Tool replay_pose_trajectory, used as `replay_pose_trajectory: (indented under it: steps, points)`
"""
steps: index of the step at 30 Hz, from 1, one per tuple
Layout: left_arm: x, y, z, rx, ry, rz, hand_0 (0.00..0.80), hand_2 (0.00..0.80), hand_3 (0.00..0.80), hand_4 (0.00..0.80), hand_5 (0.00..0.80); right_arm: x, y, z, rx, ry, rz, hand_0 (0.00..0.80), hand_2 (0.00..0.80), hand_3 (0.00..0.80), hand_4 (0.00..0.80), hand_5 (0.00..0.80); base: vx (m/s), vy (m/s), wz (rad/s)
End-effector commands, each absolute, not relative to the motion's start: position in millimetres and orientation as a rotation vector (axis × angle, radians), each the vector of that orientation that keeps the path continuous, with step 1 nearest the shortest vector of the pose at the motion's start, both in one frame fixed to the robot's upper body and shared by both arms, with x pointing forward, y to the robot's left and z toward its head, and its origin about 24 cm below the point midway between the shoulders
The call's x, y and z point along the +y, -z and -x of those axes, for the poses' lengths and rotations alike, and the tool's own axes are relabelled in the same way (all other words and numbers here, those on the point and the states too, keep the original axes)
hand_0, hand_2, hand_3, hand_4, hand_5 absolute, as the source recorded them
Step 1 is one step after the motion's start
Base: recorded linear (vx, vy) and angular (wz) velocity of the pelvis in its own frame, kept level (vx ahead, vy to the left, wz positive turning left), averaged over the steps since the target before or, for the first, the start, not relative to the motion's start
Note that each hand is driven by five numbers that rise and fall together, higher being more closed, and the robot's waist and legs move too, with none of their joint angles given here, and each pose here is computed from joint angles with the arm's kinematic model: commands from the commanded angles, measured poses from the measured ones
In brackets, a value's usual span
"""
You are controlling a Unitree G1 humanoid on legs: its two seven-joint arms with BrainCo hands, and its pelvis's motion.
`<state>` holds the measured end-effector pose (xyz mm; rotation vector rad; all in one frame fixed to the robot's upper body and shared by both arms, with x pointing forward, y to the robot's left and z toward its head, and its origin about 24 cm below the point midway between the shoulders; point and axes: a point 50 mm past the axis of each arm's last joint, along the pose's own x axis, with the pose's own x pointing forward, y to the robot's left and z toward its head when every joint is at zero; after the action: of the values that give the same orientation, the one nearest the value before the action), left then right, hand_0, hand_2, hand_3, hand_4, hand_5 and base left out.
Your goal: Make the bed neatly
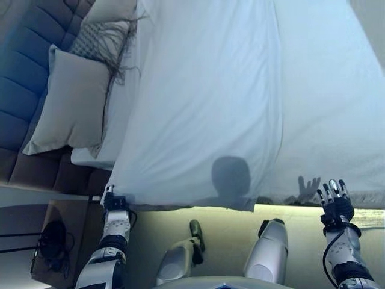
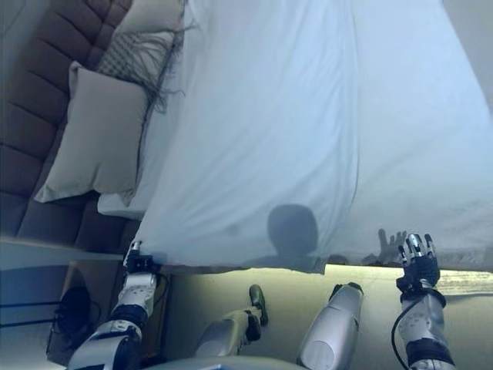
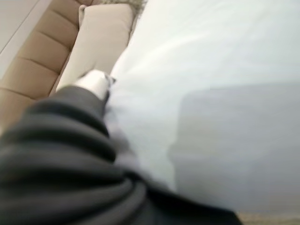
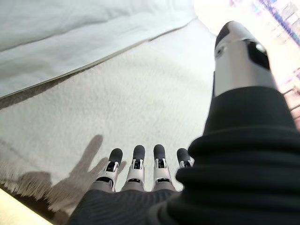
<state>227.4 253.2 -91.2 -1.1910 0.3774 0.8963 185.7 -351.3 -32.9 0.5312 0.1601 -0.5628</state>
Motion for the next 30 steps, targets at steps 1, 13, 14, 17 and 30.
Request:
replay_pose_trajectory:
  steps: [1,13,14,17,30]
  points:
    - [383.4,85.4,-93.9,0.210,-1.517,0.934,0.800,0.800,0.800,0.800,0.800,-346.5,27.5,-197.1,0.120,0.542,-0.555,0.000,0.000,0.000,0.000,0.000,0.176,-0.013,-0.07]
    - [388.2,91.9,-55.4,0.302,-1.547,0.822,0.800,0.800,0.800,0.800,0.800,-328.9,63.1,-168.6,0.244,0.635,-0.628,0.000,0.000,0.000,0.000,0.000,0.151,-0.090,0.00]
    - [387.2,92.6,-54.6,0.303,-1.542,0.821,0.800,0.800,0.800,0.800,0.800,-326.7,65.1,-167.8,0.248,0.638,-0.636,0.000,0.000,0.000,0.000,0.000,0.062,-0.142,-0.07]
    - [388.2,92.1,-55.2,0.291,-1.517,0.843,0.593,0.593,0.593,0.593,0.593,-321.6,68.8,-166.6,0.249,0.644,-0.665,0.000,0.000,0.000,0.000,0.000,0.024,-0.153,-0.05]
    - [379.7,101.1,-49.5,0.262,-1.510,0.989,0.000,0.000,0.000,0.000,0.000,-320.0,83.3,-150.9,0.303,0.687,-0.697,0.000,0.000,0.000,0.000,0.000,0.046,-0.042,0.15]
